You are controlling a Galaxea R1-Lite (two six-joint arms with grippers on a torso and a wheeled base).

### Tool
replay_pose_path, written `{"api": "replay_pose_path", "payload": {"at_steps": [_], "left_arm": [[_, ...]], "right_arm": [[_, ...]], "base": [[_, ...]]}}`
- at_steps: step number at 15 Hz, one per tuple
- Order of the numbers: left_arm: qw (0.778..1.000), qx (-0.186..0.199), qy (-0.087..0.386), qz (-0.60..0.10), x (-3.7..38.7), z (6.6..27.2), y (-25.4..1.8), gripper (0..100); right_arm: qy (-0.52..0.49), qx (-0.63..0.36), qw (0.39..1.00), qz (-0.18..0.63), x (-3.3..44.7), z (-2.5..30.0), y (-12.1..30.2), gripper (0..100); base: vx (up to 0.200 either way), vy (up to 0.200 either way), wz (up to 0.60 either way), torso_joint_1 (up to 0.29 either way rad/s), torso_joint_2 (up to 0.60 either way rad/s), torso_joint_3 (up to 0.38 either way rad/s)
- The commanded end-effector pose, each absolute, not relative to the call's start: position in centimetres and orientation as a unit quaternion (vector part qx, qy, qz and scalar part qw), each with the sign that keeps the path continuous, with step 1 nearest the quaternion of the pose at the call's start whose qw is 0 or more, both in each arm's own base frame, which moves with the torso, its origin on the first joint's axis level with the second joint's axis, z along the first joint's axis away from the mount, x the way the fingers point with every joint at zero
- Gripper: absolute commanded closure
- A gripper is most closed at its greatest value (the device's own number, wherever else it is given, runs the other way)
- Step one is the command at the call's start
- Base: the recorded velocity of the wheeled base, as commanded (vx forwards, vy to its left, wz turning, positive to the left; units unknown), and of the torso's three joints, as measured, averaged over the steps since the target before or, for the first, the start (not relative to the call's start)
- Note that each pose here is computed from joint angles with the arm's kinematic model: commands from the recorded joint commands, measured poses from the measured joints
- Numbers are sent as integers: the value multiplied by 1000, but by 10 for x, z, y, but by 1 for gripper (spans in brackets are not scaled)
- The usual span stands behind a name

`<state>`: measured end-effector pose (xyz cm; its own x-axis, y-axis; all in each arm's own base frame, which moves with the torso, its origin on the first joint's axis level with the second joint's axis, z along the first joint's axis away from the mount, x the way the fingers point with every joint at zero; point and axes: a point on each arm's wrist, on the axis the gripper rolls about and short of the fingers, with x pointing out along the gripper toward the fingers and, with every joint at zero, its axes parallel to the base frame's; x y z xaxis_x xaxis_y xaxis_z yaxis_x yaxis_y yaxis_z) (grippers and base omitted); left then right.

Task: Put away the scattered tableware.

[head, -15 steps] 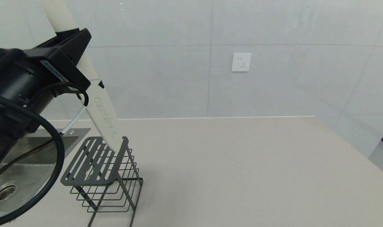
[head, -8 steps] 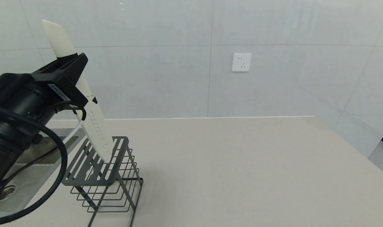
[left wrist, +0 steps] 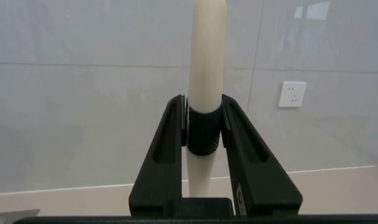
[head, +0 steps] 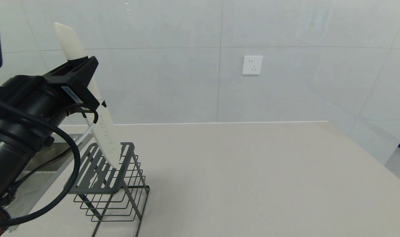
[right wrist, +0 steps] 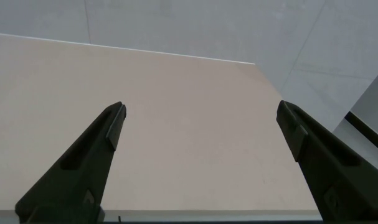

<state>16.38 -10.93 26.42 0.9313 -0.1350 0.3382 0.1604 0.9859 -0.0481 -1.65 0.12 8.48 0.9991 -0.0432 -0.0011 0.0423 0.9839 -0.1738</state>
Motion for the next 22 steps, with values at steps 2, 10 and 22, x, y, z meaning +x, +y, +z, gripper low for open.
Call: {"api": "replay_pose_path", "payload": {"at_steps": [2,10,22], "left_arm": [[983,-31,-162,-74,170,260,-114,100],[986,-24,-155,-53,181,257,-112,100],[989,-20,-141,-46,183,250,-115,100]], "right_arm": [[3,-87,996,-21,-16,85,1,0],[3,-87,996,-21,-16,85,1,0],[1,-87,996,-20,-16,85,1,0]], "base": [[0,0,0,0,0,0],[0,0,0,0,0,0],[0,0,0,0,0,0]]}}
